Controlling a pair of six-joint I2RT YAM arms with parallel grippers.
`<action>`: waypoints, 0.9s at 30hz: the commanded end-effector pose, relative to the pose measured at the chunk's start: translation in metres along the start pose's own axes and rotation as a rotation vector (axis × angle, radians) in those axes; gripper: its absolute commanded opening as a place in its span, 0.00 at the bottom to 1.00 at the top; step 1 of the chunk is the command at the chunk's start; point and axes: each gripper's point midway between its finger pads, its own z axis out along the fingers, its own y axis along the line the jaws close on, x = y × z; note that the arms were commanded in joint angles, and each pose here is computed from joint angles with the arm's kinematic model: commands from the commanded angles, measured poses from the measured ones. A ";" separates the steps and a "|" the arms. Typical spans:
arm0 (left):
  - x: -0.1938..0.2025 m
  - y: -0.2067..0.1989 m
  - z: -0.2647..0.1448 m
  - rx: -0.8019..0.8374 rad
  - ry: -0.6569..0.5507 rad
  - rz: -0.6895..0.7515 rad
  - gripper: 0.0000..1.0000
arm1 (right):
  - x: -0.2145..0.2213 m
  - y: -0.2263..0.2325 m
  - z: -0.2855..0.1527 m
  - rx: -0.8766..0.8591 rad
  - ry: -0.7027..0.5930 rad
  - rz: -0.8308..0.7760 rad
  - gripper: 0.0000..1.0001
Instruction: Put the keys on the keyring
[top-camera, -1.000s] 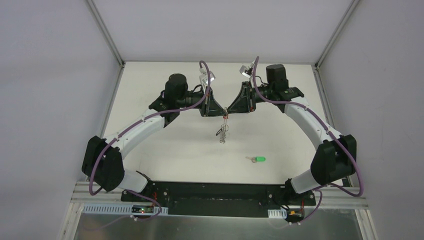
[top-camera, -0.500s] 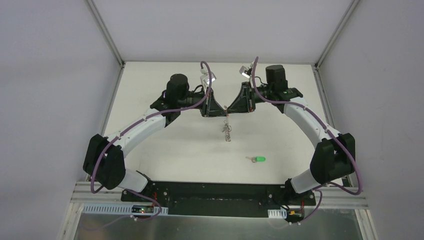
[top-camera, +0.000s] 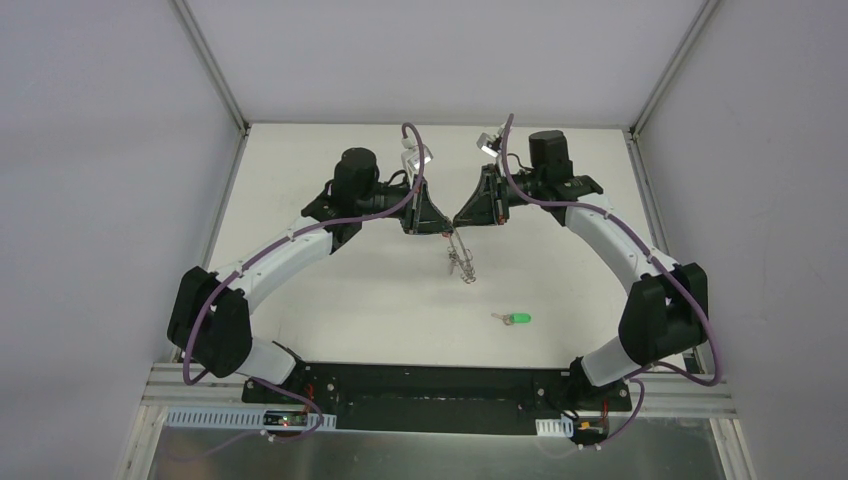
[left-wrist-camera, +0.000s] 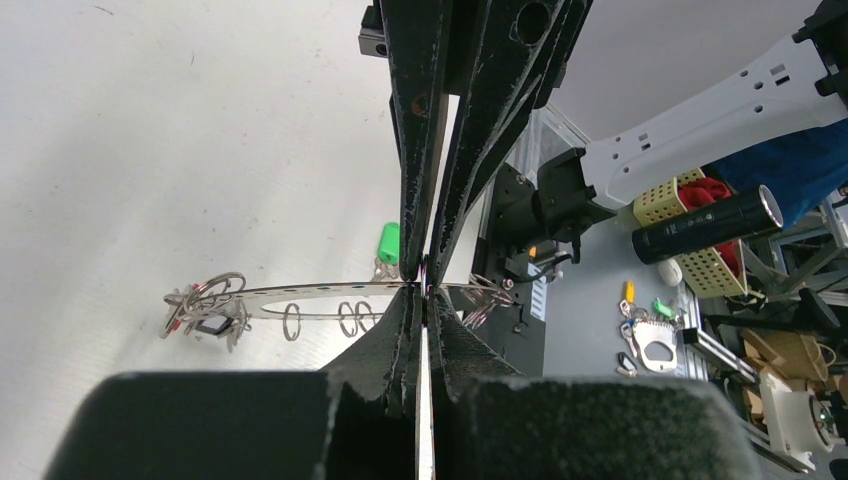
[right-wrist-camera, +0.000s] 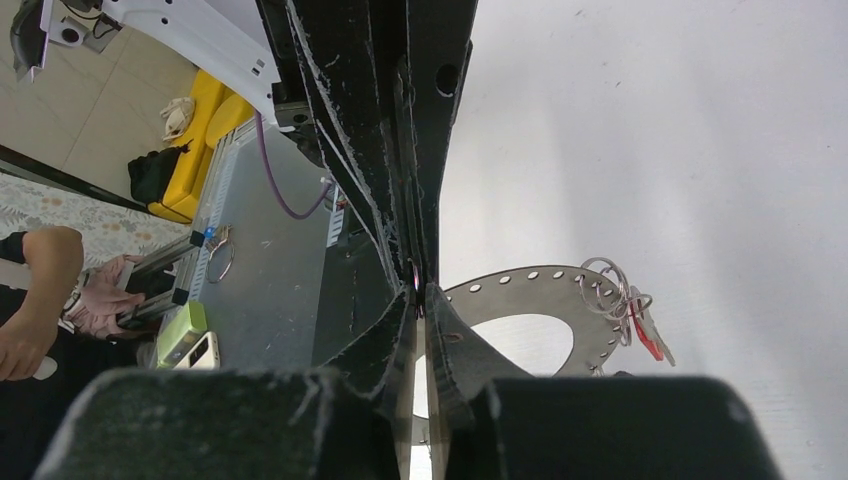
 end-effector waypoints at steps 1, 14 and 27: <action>-0.015 -0.005 -0.001 0.024 -0.036 0.038 0.00 | -0.002 0.008 0.005 -0.045 0.001 -0.026 0.06; -0.010 0.009 -0.020 -0.038 0.029 0.139 0.26 | -0.008 -0.011 -0.019 0.301 0.117 -0.245 0.00; -0.001 0.027 -0.045 -0.209 0.180 0.245 0.56 | -0.013 -0.026 -0.037 0.693 0.144 -0.285 0.00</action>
